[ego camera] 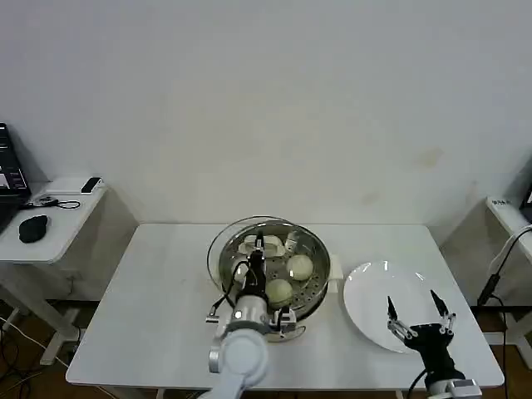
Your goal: Take steamed baozi put them in steamer then cover it.
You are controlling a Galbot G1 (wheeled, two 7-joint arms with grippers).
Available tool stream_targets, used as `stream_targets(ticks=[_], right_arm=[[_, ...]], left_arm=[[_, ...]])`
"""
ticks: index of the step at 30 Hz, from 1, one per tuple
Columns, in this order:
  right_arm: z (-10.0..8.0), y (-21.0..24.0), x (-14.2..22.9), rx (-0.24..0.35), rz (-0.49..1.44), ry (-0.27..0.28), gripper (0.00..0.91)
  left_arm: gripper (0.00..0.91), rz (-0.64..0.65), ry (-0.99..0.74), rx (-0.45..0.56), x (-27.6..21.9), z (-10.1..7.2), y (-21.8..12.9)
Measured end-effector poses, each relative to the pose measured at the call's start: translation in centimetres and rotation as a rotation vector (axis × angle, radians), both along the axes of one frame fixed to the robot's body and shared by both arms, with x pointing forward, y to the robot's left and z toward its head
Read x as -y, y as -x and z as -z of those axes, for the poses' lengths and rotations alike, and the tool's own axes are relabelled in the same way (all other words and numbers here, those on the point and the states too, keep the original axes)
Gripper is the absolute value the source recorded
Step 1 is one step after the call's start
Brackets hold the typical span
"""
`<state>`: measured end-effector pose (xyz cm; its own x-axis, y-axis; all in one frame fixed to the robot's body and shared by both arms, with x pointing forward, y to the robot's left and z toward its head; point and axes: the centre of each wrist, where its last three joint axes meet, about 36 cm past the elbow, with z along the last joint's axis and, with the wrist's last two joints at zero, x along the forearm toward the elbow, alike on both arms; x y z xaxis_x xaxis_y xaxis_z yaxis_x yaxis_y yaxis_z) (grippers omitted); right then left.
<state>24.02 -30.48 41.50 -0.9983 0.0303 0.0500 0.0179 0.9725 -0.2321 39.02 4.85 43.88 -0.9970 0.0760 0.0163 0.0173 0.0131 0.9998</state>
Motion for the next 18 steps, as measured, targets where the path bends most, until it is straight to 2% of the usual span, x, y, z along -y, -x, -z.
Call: stream_targets(ticks=[18], right_arm=[[0.5, 0.0, -0.5, -0.005, -0.005, -0.008, 0.907]], left_arm=[[0.0, 0.018, -0.002, -0.01, 1.6, 0.4, -0.2]])
